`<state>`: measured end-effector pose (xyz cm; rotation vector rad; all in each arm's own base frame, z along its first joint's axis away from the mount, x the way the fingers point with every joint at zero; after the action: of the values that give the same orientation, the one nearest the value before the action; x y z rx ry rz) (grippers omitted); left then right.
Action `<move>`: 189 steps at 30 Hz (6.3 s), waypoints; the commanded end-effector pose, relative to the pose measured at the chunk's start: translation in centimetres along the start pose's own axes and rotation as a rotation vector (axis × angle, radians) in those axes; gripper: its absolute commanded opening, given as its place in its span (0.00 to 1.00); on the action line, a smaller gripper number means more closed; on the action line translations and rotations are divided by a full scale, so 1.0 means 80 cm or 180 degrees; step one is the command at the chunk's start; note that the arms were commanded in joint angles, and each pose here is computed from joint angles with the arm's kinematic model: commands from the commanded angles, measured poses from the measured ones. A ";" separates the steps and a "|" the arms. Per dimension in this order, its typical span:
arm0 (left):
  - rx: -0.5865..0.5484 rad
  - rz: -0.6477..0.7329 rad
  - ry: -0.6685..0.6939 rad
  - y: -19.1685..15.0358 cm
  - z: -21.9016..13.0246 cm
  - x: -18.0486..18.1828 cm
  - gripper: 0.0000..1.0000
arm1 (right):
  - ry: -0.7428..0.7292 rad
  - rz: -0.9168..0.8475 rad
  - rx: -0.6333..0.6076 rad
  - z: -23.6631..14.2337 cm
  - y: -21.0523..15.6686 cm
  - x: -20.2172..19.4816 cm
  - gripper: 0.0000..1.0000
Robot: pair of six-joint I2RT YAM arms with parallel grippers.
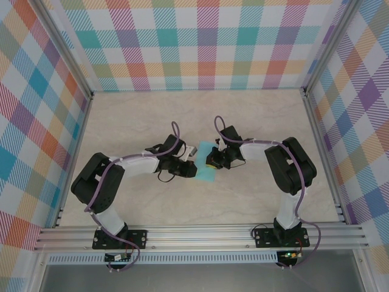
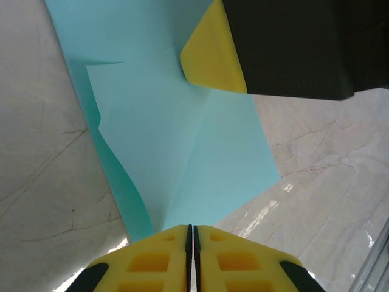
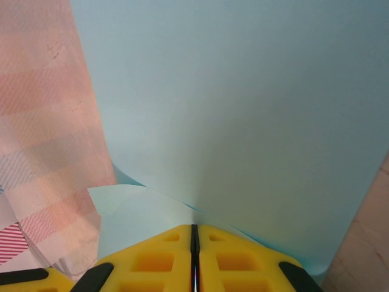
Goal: Fold a paper plane with a square sheet of paper (fold left side to right side)
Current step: Fold the triangle a second time at the center of the table.
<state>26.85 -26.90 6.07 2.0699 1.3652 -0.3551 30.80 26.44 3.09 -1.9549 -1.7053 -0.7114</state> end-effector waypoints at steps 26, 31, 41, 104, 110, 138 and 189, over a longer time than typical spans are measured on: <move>0.0247 -0.0138 0.0489 -0.026 0.020 0.053 0.04 | 0.0144 -0.0446 0.0090 -0.018 -0.030 0.053 0.08; 0.0255 -0.0124 0.0561 -0.028 0.018 0.055 0.04 | 0.0141 -0.0400 0.0162 -0.001 -0.041 0.057 0.08; 0.0278 -0.0101 0.0630 -0.030 0.020 0.057 0.03 | -0.0082 -0.0444 0.0185 0.019 -0.039 0.041 0.08; 0.0342 -0.0086 0.0763 -0.035 0.021 0.066 0.01 | -0.0924 -0.0351 -0.0014 -0.037 0.011 -0.059 0.10; 0.0338 -0.0083 0.0761 -0.035 0.020 0.065 0.01 | -0.0939 -0.0337 -0.0027 -0.041 0.011 -0.063 0.10; 0.0057 0.0028 -0.0174 0.025 0.016 -0.023 0.13 | -0.0835 -0.0294 0.0090 -0.029 0.003 -0.065 0.10; 0.0390 0.0040 0.0403 -0.007 0.051 0.026 0.06 | -0.0286 -0.0465 0.0462 0.001 -0.025 0.016 0.09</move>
<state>28.63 -28.76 3.58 2.1534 1.3967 -0.3443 29.13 27.17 4.22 -1.8188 -1.9371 -0.5621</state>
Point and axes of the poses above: each hand's point on the last joint's axis, 136 mm out from that joint toward the fingers, its own z axis out along the fingers, its own x axis along the line the jaws close on, y = z × x, the point moved 2 cm from there along -z, back along the fingers
